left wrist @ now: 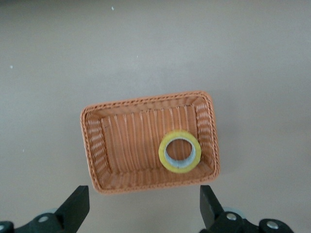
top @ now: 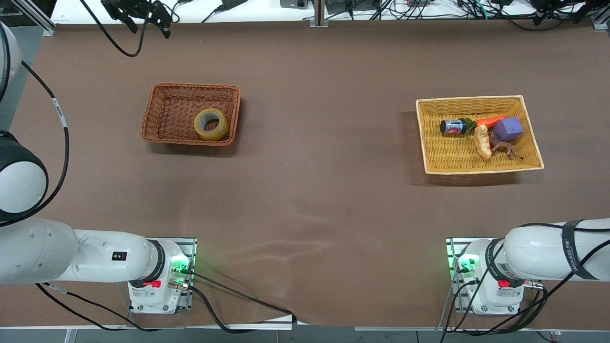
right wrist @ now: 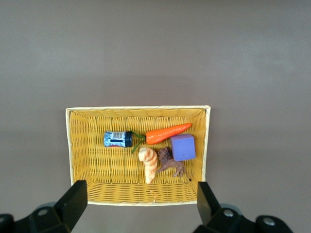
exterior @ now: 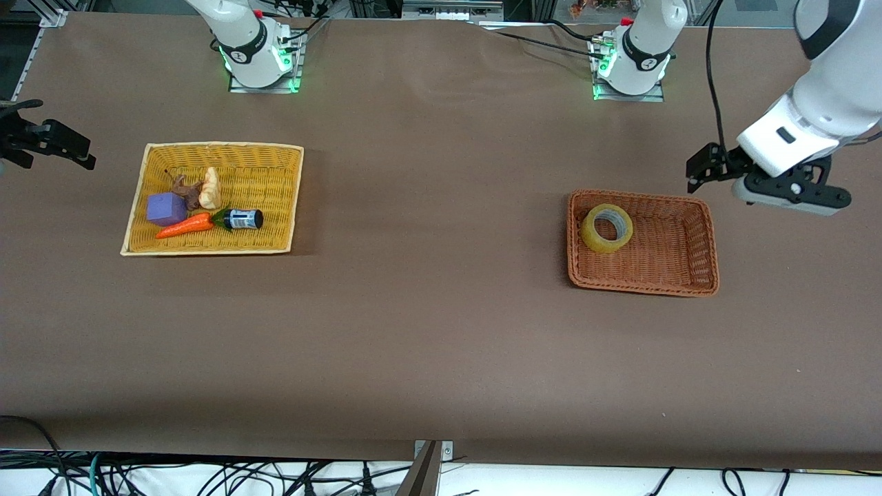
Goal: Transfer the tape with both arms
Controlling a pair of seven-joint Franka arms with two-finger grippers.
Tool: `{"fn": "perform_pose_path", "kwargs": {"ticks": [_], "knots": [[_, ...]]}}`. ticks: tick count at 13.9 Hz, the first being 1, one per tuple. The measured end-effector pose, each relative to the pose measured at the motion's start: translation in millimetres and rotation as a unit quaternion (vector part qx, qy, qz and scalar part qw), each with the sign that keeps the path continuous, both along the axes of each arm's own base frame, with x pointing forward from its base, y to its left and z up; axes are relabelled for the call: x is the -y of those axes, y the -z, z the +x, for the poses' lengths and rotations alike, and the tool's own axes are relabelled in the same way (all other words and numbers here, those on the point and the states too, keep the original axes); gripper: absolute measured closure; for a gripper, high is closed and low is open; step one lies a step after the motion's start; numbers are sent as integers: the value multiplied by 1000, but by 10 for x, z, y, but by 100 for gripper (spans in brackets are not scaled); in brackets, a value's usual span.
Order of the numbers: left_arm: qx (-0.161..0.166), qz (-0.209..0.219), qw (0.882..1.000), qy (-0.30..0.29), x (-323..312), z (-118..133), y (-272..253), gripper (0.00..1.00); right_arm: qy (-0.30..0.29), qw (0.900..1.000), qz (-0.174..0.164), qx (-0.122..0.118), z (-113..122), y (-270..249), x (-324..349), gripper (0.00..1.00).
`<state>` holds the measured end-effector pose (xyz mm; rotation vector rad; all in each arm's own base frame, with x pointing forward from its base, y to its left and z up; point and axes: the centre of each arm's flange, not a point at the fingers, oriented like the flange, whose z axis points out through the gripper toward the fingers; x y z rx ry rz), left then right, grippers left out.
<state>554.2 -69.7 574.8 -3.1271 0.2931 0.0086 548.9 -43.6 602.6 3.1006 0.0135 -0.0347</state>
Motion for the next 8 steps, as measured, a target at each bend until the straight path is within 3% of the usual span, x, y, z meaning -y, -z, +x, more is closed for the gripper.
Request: {"fn": "perform_pose_path", "kwargs": {"ticks": [4,8], "knots": [[-12,1,1000,-21,51,-50,-150,0,0,1000,0,0,1,2,0,0],[-5,0,1000,-28,65,-44,-240,0,0,1000,0,-1,3,7,0,0]]}}
